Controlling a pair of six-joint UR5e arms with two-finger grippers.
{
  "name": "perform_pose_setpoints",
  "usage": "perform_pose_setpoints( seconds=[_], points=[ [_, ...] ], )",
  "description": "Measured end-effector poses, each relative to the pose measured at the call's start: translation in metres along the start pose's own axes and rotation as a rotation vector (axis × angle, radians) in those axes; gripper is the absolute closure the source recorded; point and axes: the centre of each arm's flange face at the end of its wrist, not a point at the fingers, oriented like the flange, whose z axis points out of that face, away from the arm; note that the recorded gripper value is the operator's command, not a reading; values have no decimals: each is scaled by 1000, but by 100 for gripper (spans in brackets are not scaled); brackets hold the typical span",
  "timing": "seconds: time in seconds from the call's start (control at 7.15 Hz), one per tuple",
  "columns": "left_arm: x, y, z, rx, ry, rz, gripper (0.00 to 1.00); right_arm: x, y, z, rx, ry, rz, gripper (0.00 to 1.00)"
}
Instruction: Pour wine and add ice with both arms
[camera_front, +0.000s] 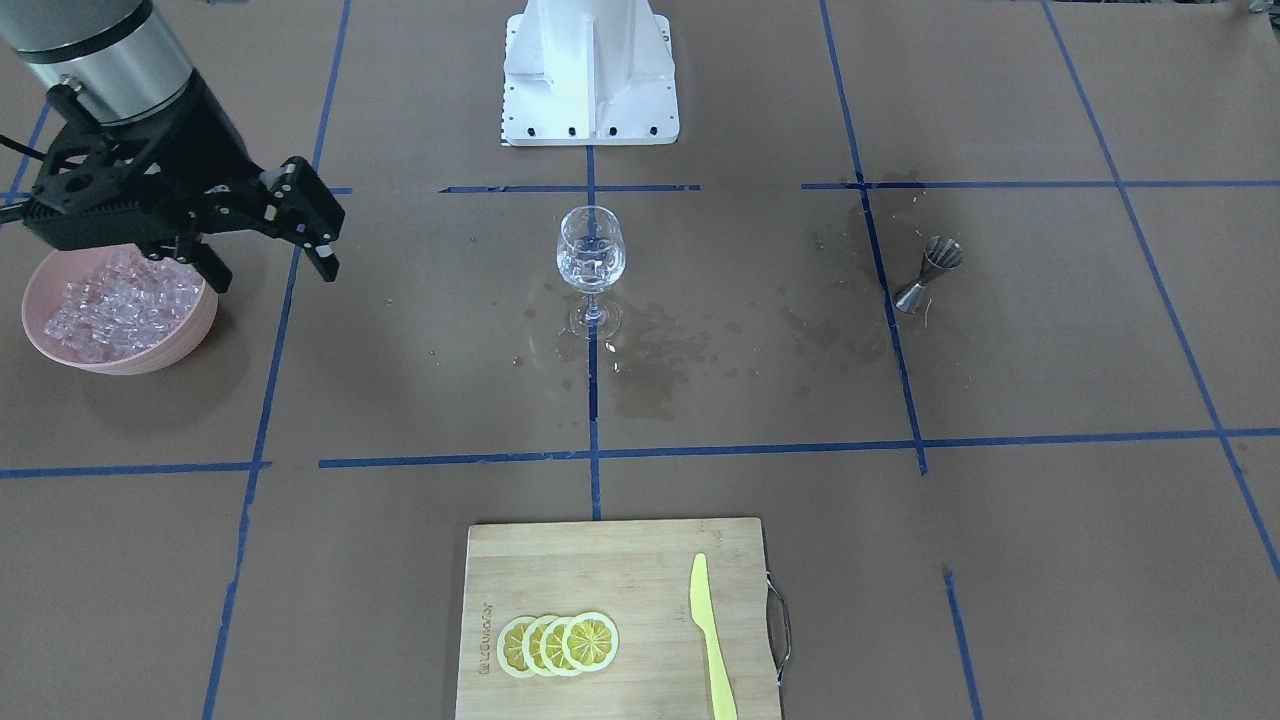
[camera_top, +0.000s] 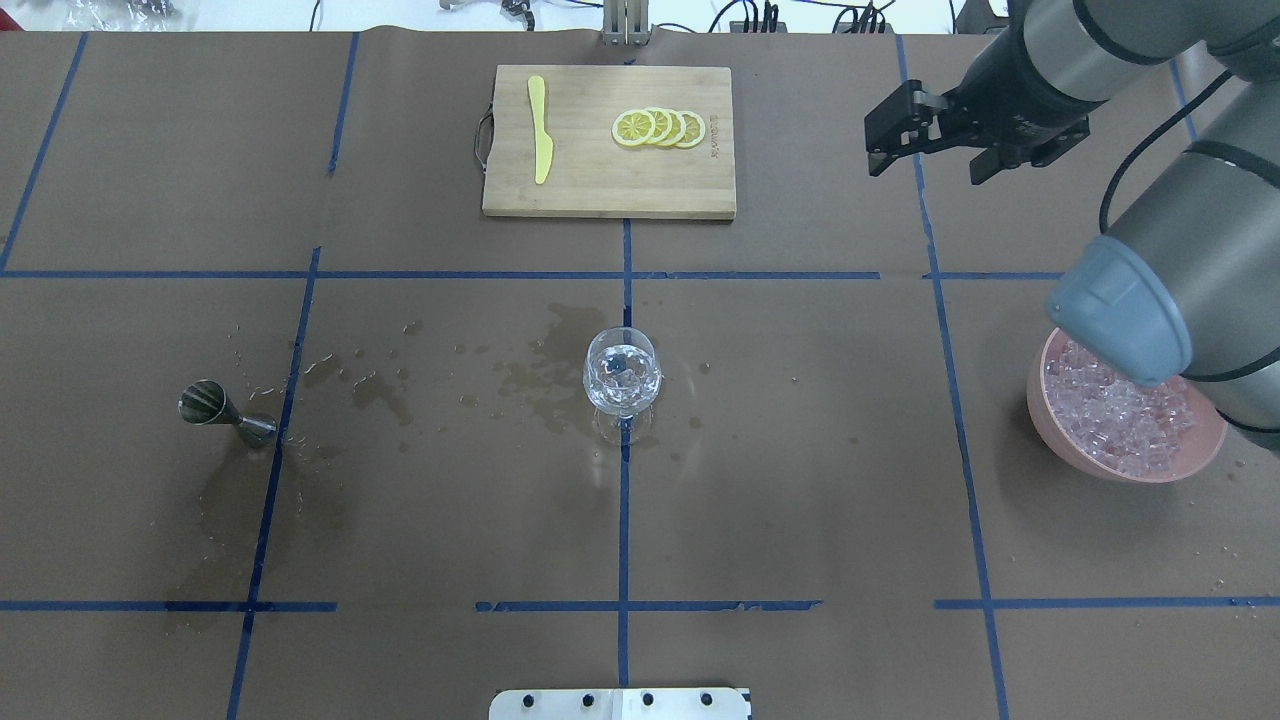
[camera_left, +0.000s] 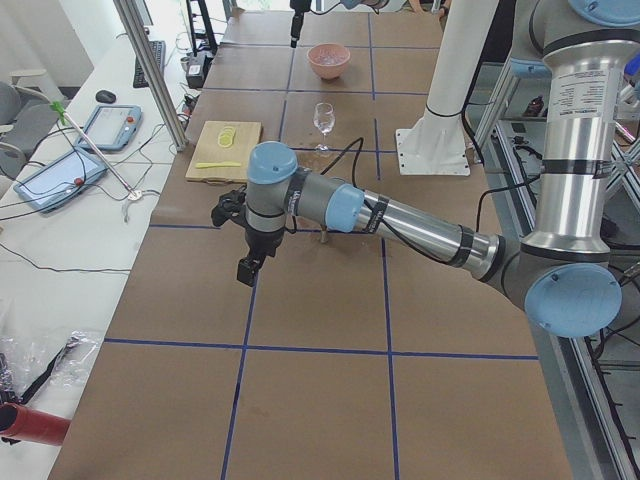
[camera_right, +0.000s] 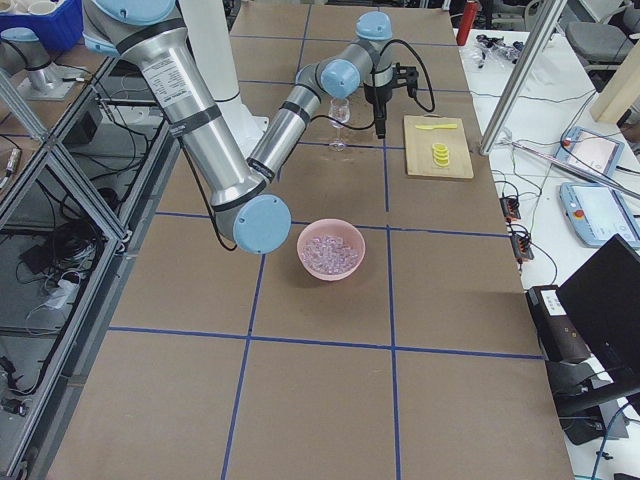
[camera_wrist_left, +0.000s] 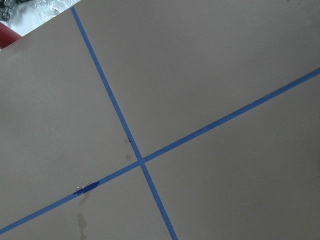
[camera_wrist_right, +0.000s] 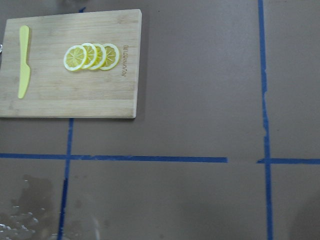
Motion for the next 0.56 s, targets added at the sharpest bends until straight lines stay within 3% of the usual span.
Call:
perform_pose_setpoints(
  seconds=[0.56],
  points=[
    [-42, 23, 31, -63, 39, -101, 0, 164, -43, 26, -91, 132, -175, 0]
  ],
)
